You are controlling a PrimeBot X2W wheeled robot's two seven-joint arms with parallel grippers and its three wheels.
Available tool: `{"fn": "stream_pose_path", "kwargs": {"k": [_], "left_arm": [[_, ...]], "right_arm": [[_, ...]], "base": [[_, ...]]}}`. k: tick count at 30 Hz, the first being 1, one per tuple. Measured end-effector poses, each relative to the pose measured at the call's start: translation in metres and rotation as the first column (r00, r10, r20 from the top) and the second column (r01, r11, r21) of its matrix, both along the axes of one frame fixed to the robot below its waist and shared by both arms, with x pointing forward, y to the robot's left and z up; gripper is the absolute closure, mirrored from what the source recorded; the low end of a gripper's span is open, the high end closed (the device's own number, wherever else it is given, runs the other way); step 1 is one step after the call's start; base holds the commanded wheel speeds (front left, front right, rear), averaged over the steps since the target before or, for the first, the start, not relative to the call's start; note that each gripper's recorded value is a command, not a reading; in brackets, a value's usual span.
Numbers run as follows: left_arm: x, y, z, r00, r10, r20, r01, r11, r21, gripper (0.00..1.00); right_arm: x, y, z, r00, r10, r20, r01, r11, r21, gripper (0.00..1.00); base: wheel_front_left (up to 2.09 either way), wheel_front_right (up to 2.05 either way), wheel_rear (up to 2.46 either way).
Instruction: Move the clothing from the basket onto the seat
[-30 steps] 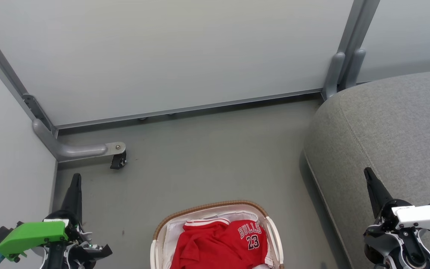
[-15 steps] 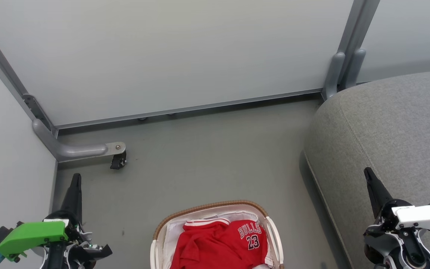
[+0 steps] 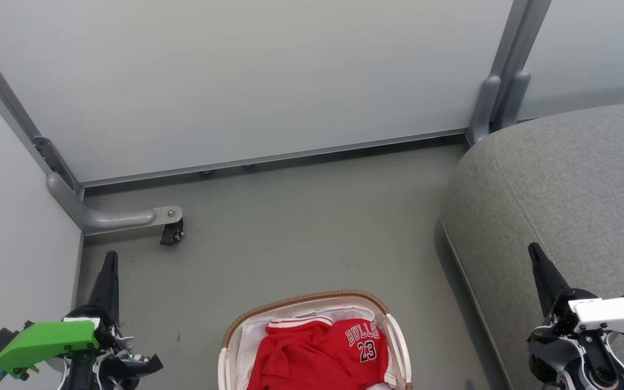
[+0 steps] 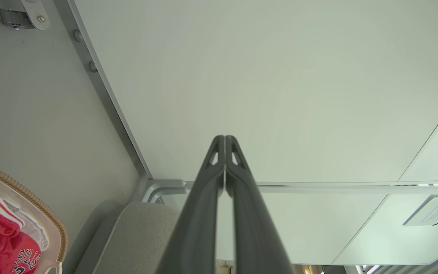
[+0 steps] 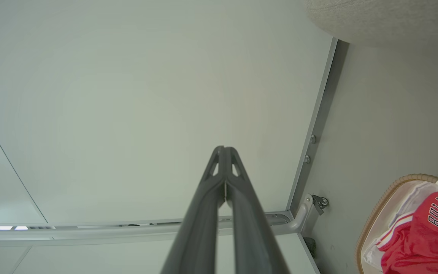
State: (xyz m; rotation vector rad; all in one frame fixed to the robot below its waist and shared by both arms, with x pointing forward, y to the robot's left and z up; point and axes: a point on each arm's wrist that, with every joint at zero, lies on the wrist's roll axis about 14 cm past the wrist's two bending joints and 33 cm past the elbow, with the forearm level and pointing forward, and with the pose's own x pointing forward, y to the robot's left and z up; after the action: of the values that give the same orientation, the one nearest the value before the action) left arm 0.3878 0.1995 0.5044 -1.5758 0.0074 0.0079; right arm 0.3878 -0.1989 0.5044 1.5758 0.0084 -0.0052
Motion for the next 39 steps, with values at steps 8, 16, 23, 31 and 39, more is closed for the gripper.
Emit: {"fn": "stream_pose_path", "kwargs": {"k": [8,16,23,31,39], "left_arm": [[0.000,0.000,0.000,1.000,0.000,0.000,0.000,1.000,0.000,1.00],[0.000,0.000,0.000,1.000,0.000,0.000,0.000,1.000,0.000,1.00],[0.000,0.000,0.000,1.000,0.000,0.000,0.000,1.000,0.000,1.00],[-0.003,-0.001,-0.009,1.000,0.000,-0.027,0.000,1.000,-0.004,0.00],[-0.017,-0.006,-0.037,0.994,0.000,-0.110,-0.001,1.000,-0.009,0.00]], "right_arm": [[0.000,0.000,0.000,1.000,0.000,0.000,0.000,1.000,0.000,1.00],[0.000,0.000,0.000,1.000,0.000,0.000,0.000,1.000,0.000,1.00],[0.000,0.000,0.000,1.000,0.000,0.000,0.000,1.000,0.000,1.00],[-0.003,0.001,-0.009,1.000,0.000,-0.027,0.000,1.000,0.007,0.00],[-0.017,0.007,-0.037,0.994,-0.004,-0.109,0.006,1.000,0.013,0.00]], "base": [[0.00,0.00,0.00],[0.00,0.00,0.00],[0.00,0.00,0.00],[0.00,0.00,0.00],[0.00,0.00,0.00]]}}
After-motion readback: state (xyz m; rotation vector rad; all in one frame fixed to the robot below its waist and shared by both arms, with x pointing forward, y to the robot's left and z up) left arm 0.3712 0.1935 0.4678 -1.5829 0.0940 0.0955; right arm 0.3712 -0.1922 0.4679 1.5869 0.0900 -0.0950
